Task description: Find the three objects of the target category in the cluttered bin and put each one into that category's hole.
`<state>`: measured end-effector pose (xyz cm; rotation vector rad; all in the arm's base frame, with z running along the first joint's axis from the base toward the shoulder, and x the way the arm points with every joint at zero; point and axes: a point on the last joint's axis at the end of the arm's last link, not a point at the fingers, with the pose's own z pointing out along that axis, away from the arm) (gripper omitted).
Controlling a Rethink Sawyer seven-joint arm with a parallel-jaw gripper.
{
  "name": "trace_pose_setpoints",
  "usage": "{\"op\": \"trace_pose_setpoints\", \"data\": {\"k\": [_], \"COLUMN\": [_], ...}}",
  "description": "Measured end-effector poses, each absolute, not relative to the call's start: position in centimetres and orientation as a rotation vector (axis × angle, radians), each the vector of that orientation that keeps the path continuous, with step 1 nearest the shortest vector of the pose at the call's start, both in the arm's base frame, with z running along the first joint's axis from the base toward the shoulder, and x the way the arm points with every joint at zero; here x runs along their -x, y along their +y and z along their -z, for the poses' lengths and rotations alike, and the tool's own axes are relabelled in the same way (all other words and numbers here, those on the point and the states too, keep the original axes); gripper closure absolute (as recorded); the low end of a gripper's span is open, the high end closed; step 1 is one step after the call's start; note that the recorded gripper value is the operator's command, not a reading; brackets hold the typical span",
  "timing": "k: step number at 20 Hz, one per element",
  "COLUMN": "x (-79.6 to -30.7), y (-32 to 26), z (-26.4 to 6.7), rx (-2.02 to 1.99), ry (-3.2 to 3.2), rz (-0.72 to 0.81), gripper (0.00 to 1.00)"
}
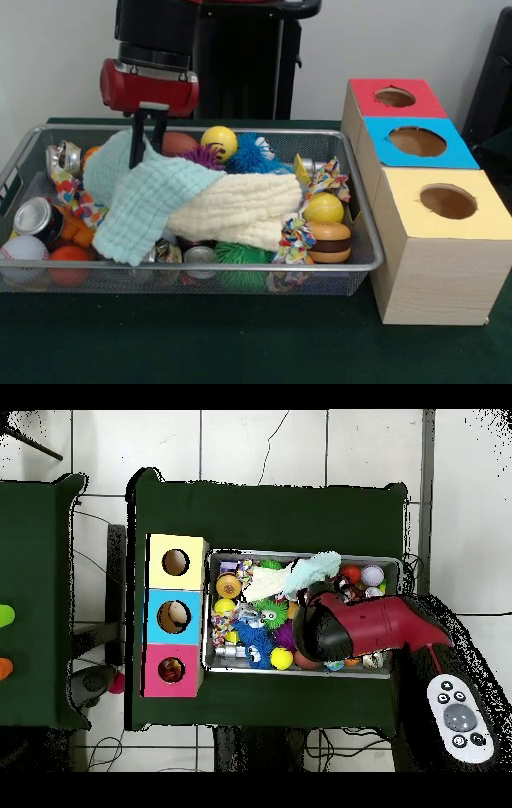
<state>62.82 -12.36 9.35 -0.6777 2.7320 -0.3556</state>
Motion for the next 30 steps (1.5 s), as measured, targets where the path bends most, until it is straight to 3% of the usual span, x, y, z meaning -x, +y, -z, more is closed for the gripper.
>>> {"op": "trace_pose_setpoints", "data": {"k": [18, 30], "x": [-64.3, -65.1], "y": [-11.2, -20.2], "z": [-9.8, -10.7], "rx": [0.733, 0.683], "ry": [2.673, 2.698], "rz": [0.326, 0.286], "gripper": [1.0, 1.0]}}
